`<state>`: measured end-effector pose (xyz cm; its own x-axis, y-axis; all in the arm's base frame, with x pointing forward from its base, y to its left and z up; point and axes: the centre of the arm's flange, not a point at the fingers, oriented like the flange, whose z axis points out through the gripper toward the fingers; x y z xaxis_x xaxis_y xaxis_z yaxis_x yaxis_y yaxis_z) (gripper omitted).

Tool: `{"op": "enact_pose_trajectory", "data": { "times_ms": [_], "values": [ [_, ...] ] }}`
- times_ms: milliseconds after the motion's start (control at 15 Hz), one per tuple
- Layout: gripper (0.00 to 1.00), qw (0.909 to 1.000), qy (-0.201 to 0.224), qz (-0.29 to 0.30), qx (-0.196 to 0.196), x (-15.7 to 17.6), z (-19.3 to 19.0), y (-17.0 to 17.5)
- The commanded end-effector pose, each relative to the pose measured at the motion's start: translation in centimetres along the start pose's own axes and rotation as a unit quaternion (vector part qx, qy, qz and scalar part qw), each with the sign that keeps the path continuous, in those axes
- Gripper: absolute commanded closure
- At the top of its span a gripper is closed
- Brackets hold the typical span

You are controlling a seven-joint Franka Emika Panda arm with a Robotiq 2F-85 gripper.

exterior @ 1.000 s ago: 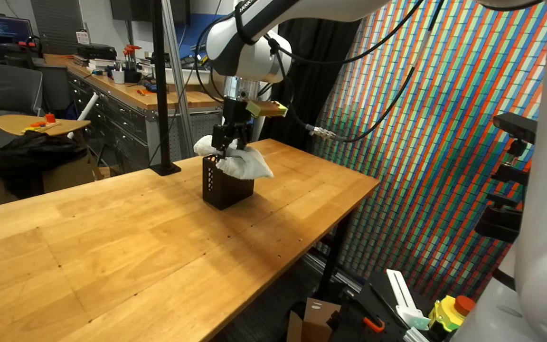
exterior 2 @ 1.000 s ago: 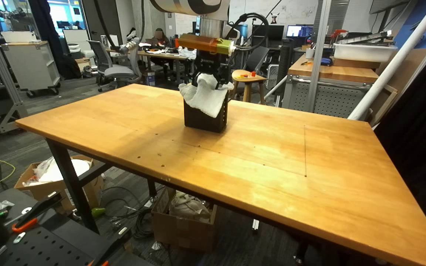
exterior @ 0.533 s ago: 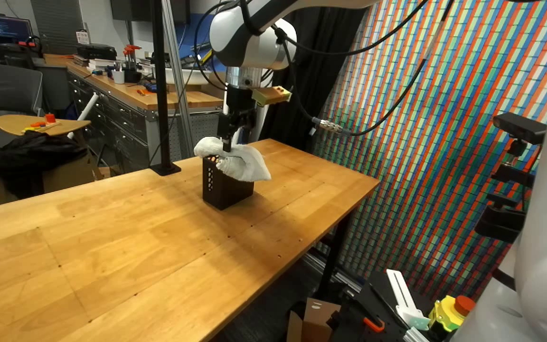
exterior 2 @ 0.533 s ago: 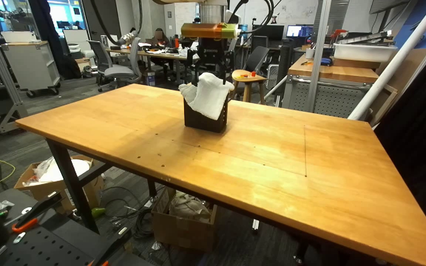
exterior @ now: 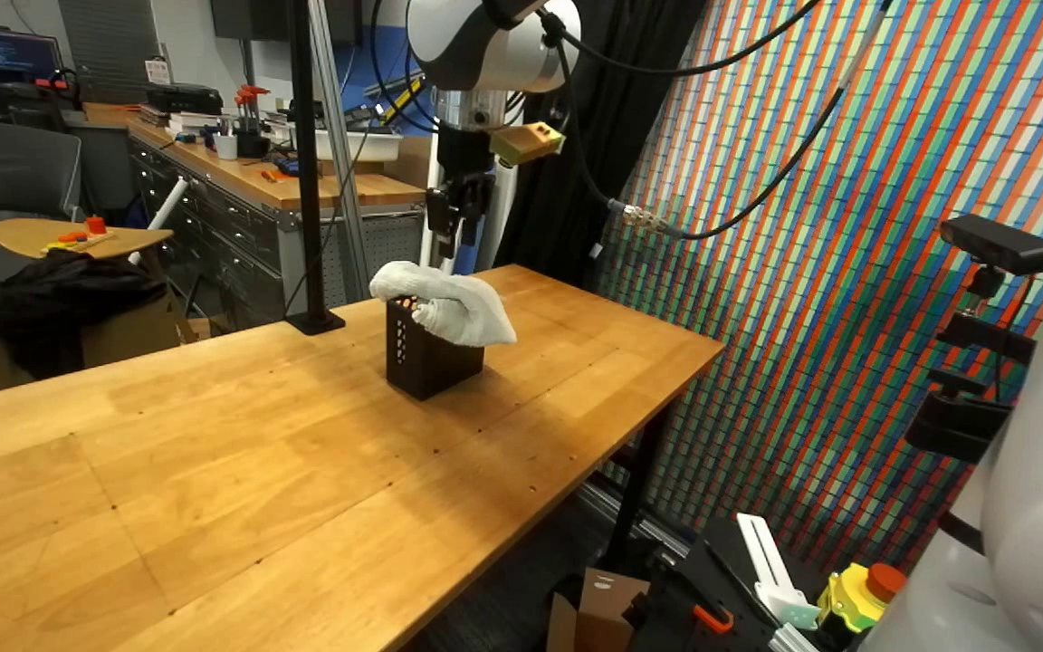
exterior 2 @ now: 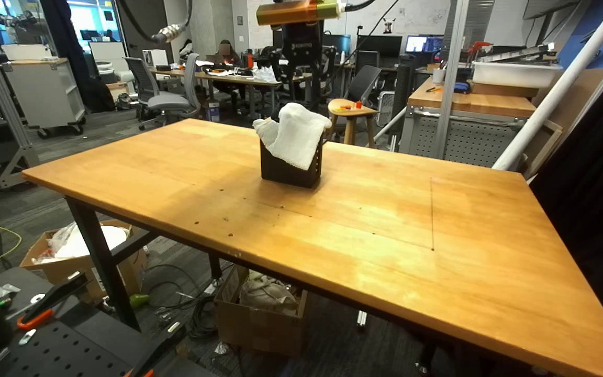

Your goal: Pick up the cloth and put it in the box

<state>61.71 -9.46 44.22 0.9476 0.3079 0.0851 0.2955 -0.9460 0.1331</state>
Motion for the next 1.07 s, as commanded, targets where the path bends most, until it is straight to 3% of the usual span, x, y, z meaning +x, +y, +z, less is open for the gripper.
{"op": "enact_pose_trajectory", "data": {
  "times_ms": [0, 267, 1000],
  "values": [
    [0.69, 0.9999, 0.007, 0.002, -0.013, 0.6, -1.1, -0.4],
    [0.99, 1.0000, 0.007, -0.004, -0.005, 1.2, -0.4, -0.8],
    [0.99, 0.9995, -0.006, -0.003, 0.032, 1.9, 3.9, -0.6]
  ]
}}
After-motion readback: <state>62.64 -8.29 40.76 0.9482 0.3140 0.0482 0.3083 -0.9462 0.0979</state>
